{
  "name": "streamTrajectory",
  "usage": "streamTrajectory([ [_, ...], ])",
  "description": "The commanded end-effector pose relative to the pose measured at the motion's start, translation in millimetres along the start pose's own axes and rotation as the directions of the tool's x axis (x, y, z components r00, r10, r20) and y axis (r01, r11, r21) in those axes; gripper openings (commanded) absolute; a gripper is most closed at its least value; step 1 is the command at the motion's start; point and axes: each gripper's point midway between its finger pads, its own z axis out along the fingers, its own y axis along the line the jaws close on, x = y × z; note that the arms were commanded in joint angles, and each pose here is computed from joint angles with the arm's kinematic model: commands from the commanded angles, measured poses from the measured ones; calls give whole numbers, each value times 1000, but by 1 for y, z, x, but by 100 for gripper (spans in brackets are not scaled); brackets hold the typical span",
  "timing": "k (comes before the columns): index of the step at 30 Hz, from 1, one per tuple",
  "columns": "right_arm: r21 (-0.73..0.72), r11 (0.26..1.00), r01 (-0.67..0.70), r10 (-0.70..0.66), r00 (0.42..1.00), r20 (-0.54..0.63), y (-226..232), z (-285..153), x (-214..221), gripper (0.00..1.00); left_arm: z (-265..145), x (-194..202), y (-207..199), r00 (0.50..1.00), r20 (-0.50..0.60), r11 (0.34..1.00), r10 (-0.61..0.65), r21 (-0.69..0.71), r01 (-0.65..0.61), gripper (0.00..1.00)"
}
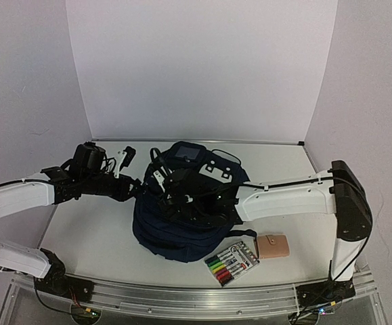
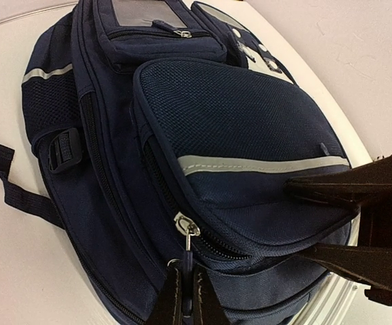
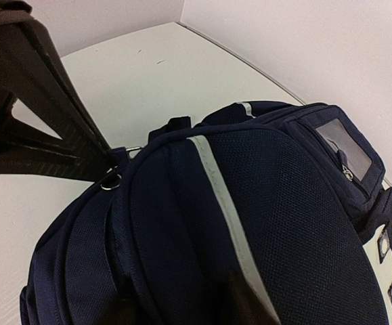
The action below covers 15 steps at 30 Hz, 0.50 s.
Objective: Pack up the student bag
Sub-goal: Unzip the student bag at the center of the board.
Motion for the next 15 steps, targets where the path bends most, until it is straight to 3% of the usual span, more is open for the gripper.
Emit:
streamTrajectory([
  [1,68,998,-13,10,999,46,-12,-3,-23,20,-10,-22,-6,996,90,1000,16,-3,-16,0],
  [5,60,998,-34,29,997,70,-17,-16,-33,0,-12,-32,25,992,124,987,-39,-148,57,0],
  [15,-104,992,-74,87,988,126,-11,-59,-50,0,19,-56,59,984,114,983,-135,-106,148,0],
])
